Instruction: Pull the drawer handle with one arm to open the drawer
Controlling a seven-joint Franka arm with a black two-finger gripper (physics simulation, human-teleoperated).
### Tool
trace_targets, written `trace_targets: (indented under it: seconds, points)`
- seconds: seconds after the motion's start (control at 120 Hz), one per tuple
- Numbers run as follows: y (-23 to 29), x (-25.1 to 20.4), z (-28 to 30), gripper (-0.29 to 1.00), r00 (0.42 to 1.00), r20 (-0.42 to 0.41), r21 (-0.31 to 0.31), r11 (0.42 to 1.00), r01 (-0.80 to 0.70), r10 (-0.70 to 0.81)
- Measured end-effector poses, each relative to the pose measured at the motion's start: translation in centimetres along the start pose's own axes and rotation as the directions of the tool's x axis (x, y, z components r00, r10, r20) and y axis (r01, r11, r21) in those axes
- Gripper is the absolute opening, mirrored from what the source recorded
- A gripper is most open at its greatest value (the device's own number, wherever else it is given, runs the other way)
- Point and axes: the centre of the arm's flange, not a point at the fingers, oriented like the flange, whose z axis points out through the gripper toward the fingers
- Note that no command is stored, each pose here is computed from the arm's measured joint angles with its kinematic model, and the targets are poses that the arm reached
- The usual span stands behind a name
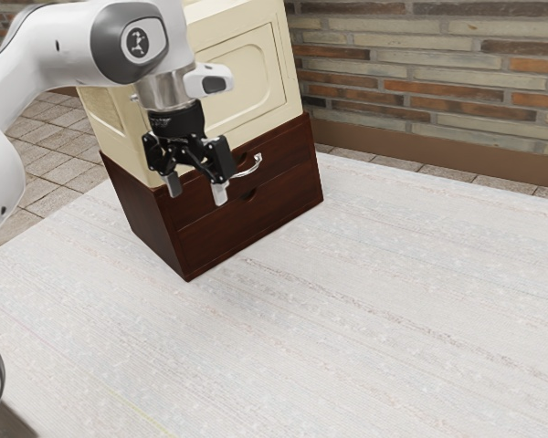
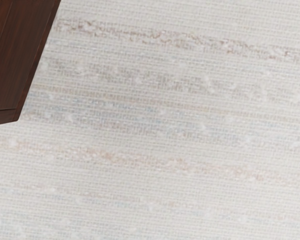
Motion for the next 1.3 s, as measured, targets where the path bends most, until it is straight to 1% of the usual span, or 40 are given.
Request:
trace_targets:
  seconds: [0.242,0.258,0.308,0.333,0.417,0.525,0.608,0.667,0.758,0.867,0.983,1.2,1.3]
  points:
    - [-0.1,-0.1,-0.4,0.70,0.999,-0.010,-0.001,0.999,-0.037,0.037]
    - [-0.1,-0.4,-1.0,0.70,0.999,-0.021,-0.001,0.999,-0.039,0.039]
    - [-0.3,-3.2,-5.8,0.70,0.994,-0.105,0.001,0.999,-0.043,0.042]
    - [-0.2,-4.3,-7.3,0.70,0.990,-0.134,0.001,0.999,-0.047,0.047]
    - [1.7,-5.3,-9.1,0.70,0.980,-0.180,0.002,0.996,-0.089,0.088]
    - [3.0,-3.6,-7.8,0.70,0.974,-0.194,0.002,0.993,-0.117,0.115]
    - [2.2,-2.3,-6.7,0.70,0.975,-0.202,0.000,0.996,-0.092,0.090]
    - [2.7,-1.5,-5.8,0.70,0.975,-0.203,-0.003,0.995,-0.095,0.093]
    - [3.9,1.3,-3.1,0.70,0.971,-0.213,-0.004,0.993,-0.116,0.113]
    - [4.9,3.7,-1.3,0.70,0.952,-0.263,0.009,0.987,-0.163,0.160]
    - [4.5,5.6,-0.4,0.70,0.929,-0.324,0.028,0.983,-0.181,0.180]
    - [5.2,7.6,0.8,0.70,0.894,-0.388,0.060,0.974,-0.220,0.225]
    - [4.3,8.3,1.2,0.70,0.885,-0.404,0.078,0.973,-0.219,0.231]
